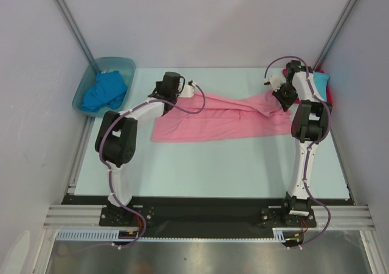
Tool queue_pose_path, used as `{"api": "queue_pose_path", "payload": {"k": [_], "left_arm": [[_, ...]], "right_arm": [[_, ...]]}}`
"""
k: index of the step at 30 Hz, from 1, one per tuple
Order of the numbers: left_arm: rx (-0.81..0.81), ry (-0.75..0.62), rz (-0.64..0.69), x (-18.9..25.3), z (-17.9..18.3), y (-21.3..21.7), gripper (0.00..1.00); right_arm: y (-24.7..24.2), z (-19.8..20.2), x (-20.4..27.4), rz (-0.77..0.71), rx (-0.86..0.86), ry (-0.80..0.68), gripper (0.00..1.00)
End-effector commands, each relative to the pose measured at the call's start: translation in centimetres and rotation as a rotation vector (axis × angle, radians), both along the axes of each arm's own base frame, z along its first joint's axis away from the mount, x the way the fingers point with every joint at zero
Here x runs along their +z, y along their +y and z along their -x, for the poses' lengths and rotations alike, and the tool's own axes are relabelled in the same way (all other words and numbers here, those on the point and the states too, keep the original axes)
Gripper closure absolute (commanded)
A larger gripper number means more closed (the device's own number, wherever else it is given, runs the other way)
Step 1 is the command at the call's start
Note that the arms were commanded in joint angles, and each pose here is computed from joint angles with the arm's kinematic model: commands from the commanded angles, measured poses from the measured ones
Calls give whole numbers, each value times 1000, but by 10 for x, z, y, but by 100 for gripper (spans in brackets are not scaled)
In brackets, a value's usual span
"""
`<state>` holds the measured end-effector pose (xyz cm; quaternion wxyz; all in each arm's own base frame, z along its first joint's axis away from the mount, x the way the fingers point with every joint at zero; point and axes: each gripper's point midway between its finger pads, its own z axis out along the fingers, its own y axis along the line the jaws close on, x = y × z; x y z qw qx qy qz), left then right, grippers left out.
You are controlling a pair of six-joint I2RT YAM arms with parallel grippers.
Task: Fold and stack the t-shirts
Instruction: Fold the tshirt
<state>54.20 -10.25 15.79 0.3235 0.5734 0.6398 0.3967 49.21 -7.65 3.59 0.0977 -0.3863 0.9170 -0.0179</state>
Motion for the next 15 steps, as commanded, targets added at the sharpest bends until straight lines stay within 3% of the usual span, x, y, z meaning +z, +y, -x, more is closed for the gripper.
{"api": "queue_pose_path", "payload": {"k": [1, 15], "left_arm": [[66, -117, -23, 18, -10, 13, 100], [115, -198, -39, 19, -16, 17, 100]], "right_arm": [[-11, -30, 39, 54, -59, -182, 100], [-34, -107, 110, 198, -245, -660, 100]]}}
